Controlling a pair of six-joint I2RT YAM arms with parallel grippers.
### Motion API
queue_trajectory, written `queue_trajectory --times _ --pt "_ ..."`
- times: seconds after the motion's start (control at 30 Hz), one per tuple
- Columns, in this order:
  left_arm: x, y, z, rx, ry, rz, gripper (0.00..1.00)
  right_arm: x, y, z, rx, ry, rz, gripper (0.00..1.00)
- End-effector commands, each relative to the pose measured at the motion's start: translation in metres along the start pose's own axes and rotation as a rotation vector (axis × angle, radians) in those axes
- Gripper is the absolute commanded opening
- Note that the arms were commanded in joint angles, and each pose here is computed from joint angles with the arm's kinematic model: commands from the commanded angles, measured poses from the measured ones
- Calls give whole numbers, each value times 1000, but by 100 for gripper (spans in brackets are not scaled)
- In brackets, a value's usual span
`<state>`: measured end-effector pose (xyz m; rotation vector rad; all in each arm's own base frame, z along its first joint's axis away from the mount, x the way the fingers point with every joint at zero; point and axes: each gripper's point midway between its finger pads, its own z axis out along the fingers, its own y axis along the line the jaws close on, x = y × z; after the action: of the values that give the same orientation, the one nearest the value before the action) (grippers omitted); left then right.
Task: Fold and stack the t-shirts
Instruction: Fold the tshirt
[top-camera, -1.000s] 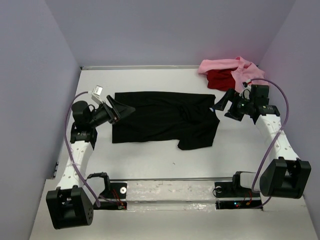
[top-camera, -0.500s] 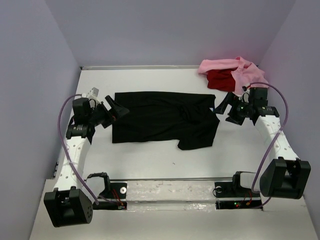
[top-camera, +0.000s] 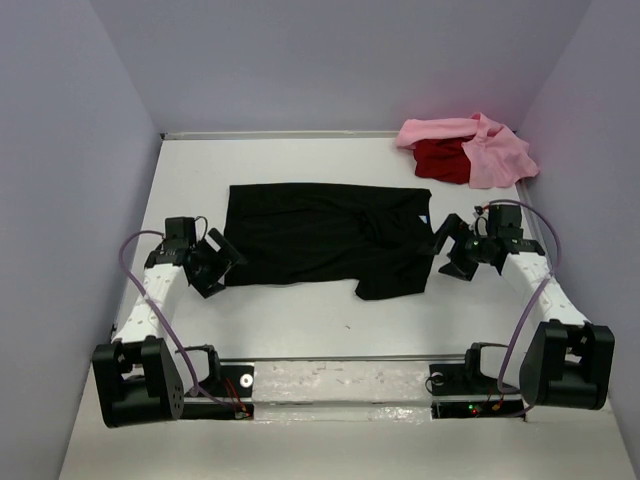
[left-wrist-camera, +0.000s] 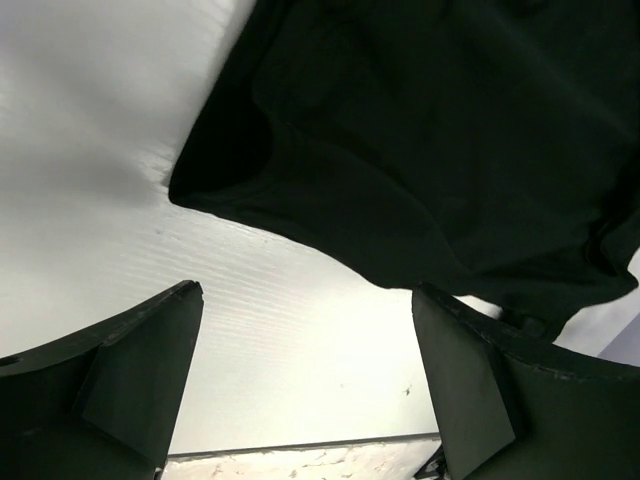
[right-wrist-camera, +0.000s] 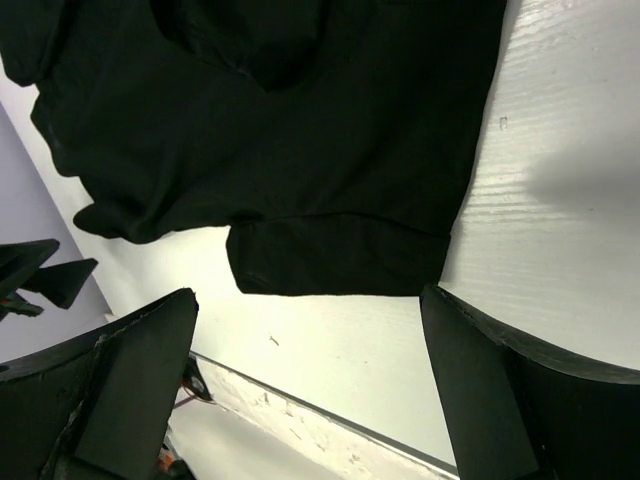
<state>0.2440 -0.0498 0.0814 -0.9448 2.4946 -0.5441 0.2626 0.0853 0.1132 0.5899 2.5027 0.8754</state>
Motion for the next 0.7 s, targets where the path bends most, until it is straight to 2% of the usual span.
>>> queue_trajectory --times 0.0,0.27,0.67 --pt "-5 5 3 -51 -11 -71 94 -6 13 8 -82 -23 0 98" --pt "11 23 23 -103 38 -177 93 10 1 20 -103 -5 52 97" --pt "-15 41 14 -215 -101 -258 91 15 -8 26 -96 -14 73 94"
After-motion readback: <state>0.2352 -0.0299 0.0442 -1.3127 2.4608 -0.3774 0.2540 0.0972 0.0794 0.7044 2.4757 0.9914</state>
